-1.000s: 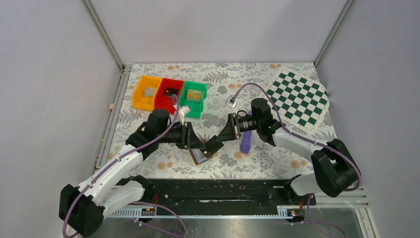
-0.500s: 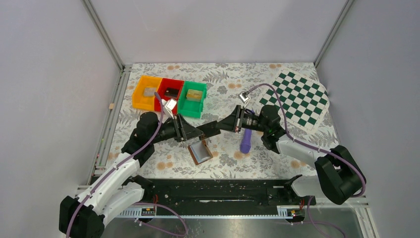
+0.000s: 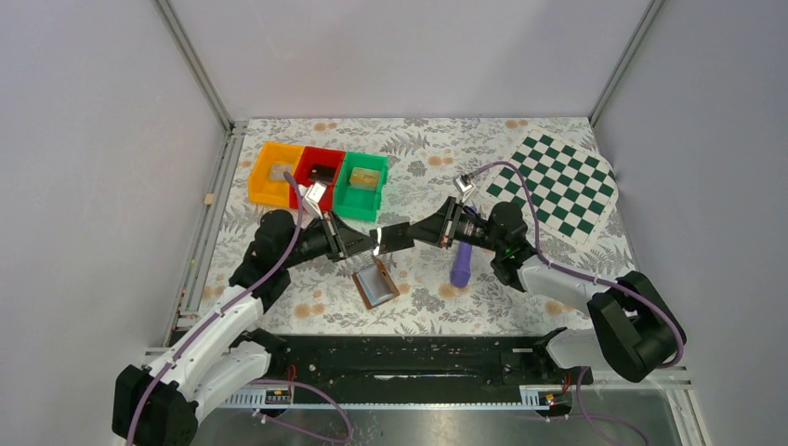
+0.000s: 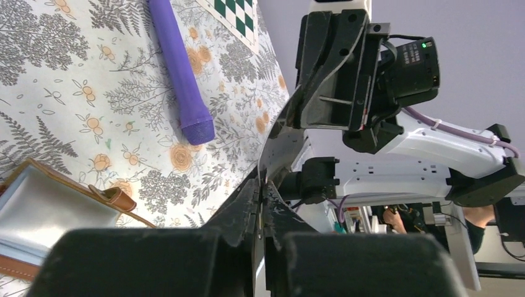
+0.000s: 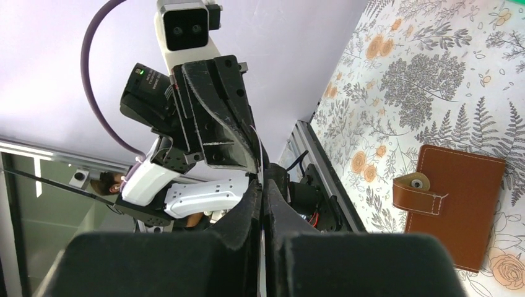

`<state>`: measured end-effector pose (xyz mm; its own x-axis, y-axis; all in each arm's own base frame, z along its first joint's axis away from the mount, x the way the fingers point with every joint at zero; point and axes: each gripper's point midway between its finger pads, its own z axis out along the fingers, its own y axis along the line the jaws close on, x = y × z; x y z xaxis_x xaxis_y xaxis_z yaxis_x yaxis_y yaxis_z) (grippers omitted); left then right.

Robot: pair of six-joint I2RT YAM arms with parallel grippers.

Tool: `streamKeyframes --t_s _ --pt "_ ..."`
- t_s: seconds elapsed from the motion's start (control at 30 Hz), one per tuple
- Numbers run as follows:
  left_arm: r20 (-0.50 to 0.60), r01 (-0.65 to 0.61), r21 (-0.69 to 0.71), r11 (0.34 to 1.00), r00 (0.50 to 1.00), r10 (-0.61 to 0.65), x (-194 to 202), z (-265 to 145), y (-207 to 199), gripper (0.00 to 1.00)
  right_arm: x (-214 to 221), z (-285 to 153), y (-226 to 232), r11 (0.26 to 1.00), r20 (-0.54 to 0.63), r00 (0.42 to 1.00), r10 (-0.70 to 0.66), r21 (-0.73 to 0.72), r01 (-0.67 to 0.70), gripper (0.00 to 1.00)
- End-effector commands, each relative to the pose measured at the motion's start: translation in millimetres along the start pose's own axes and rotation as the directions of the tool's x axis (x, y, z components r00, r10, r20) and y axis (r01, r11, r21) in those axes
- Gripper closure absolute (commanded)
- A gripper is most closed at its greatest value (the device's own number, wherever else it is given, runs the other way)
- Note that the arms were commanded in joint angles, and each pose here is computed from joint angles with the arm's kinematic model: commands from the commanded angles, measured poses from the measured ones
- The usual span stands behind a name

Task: Take the credit cards out of the card holder
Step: Place the credit card in the storage box.

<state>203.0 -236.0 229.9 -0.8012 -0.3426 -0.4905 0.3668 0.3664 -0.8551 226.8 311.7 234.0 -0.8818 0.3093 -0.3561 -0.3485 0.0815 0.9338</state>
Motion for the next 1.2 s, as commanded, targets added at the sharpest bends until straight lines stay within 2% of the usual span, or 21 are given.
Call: streamKeyframes --t_s 0.0,0.03,0.1,0.2,0.3,0.33,0.37,0.57,0.77,1.03,1.17 --pt "0.065 -0.024 0.04 0.999 0.998 0.022 -17.3 2.6 -8.4 1.0 -6.3 2.8 5.7 0.999 0.038 0.999 -0.018 -0.032 0.019 1.0" --pt "0.07 -0.021 0.03 0.999 0.997 0.019 -19.6 2.2 -6.3 1.0 -5.9 2.7 4.5 0.999 0.037 0.999 -0.015 -0.028 0.016 1.0" --pt "0.089 -0.019 -0.032 0.999 0.996 0.021 -30.4 -1.5 4.2 1.0 -5.1 2.0 3.0 1.0 0.035 0.999 -0.017 -0.022 0.018 0.87" --pt "0.124 -0.146 -0.124 0.981 0.979 0.162 -61.2 -13.5 16.4 1.0 -3.2 -0.8 2.8 0.999 0.03 0.999 -0.032 -0.007 0.032 0.52" --pt "0.118 -0.24 -0.292 0.926 0.952 0.284 -98.0 -30.6 32.0 1.0 -0.1 -4.3 4.8 0.998 0.008 0.999 -0.052 0.023 0.052 0.14" --pt "0.099 -0.245 -0.348 0.905 0.95 0.295 -109.2 -35.8 39.4 1.0 2.1 -6.3 5.3 0.997 -0.011 0.997 -0.072 0.034 0.073 0.04" --pt "0.095 -0.257 -0.387 0.886 0.944 0.315 -128.0 -42.0 36.4 1.0 6.0 -9.2 0.5 0.995 -0.033 0.997 -0.07 0.072 0.072 0.01" --pt "0.04 -0.187 -0.489 0.852 0.971 0.236 -180.2 -59.3 74.3 1.0 13.4 -28.1 -6.6 0.967 -0.09 0.985 -0.149 0.193 0.164 0.0" --pt "-0.05 -0.196 -0.582 0.789 0.977 0.207 -220.1 -69.9 114.2 1.0 23.7 -38.7 -16.3 0.953 -0.144 0.978 -0.154 0.241 0.185 0.01" --pt "-0.162 -0.213 -0.597 0.773 0.976 0.144 -249.8 -51.1 171.7 1.0 35.7 -43.7 -32.1 0.936 -0.237 0.965 -0.116 0.299 0.186 0.01" --pt "-0.173 -0.211 -0.602 0.77 0.976 0.132 -269.3 -42.1 193.4 1.0 32.5 -43.1 -32.6 0.924 -0.266 0.955 -0.134 0.314 0.218 0.01"
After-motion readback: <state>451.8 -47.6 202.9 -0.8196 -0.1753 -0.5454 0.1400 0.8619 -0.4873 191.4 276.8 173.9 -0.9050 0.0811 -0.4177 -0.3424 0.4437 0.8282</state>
